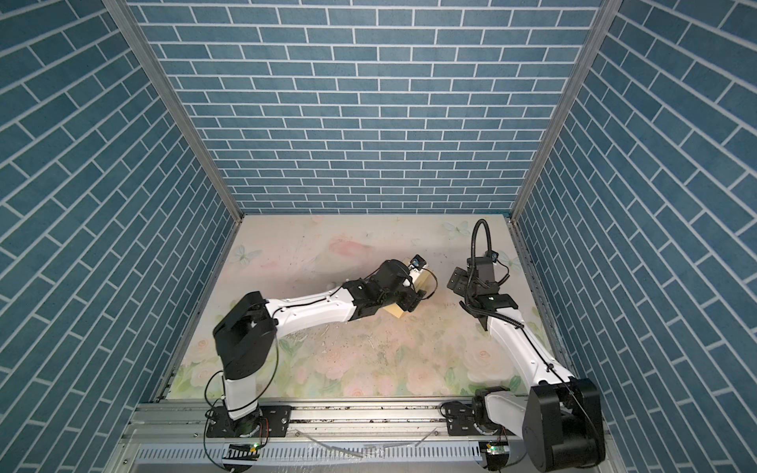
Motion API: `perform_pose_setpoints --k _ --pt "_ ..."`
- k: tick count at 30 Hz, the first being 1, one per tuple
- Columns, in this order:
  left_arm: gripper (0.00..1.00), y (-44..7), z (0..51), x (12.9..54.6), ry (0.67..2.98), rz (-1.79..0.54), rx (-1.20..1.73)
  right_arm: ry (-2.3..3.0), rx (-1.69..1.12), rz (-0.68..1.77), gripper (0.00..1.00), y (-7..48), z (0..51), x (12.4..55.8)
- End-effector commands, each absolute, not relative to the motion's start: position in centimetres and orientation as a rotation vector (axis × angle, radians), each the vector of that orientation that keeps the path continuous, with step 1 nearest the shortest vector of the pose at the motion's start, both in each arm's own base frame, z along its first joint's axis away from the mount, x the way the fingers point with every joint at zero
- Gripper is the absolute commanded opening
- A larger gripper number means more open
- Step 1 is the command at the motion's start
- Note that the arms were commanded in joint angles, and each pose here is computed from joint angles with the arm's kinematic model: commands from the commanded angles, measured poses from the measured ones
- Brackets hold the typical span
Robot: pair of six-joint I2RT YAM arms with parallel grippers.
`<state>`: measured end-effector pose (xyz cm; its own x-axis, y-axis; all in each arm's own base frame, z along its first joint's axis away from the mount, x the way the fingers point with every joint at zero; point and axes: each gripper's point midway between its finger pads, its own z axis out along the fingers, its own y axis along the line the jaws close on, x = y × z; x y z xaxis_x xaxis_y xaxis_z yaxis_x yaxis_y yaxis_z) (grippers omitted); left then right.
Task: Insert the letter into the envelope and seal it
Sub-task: 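Move the left gripper to the envelope flap while the right arm draws back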
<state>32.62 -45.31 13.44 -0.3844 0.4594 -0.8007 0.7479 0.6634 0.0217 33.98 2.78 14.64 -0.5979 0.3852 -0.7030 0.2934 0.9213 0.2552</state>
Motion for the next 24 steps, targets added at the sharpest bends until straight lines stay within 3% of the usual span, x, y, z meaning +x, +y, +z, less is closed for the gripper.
perform_pose_setpoints --k 1,11,20,24 --pt "0.74 -44.7 10.6 33.9 2.130 -0.288 0.921 2.290 0.464 0.129 0.93 1.7 13.5 32.5" --pt "0.61 -47.0 6.3 35.6 2.161 -0.228 0.961 2.274 0.502 0.193 0.93 0.9 13.1 31.8" --pt "0.24 -47.8 5.0 35.8 2.111 -0.175 1.118 2.284 0.493 0.229 0.93 1.2 12.7 31.6" --pt "0.17 -48.1 7.5 34.9 1.971 -0.207 1.230 2.289 0.482 0.242 0.93 1.4 12.6 31.5"
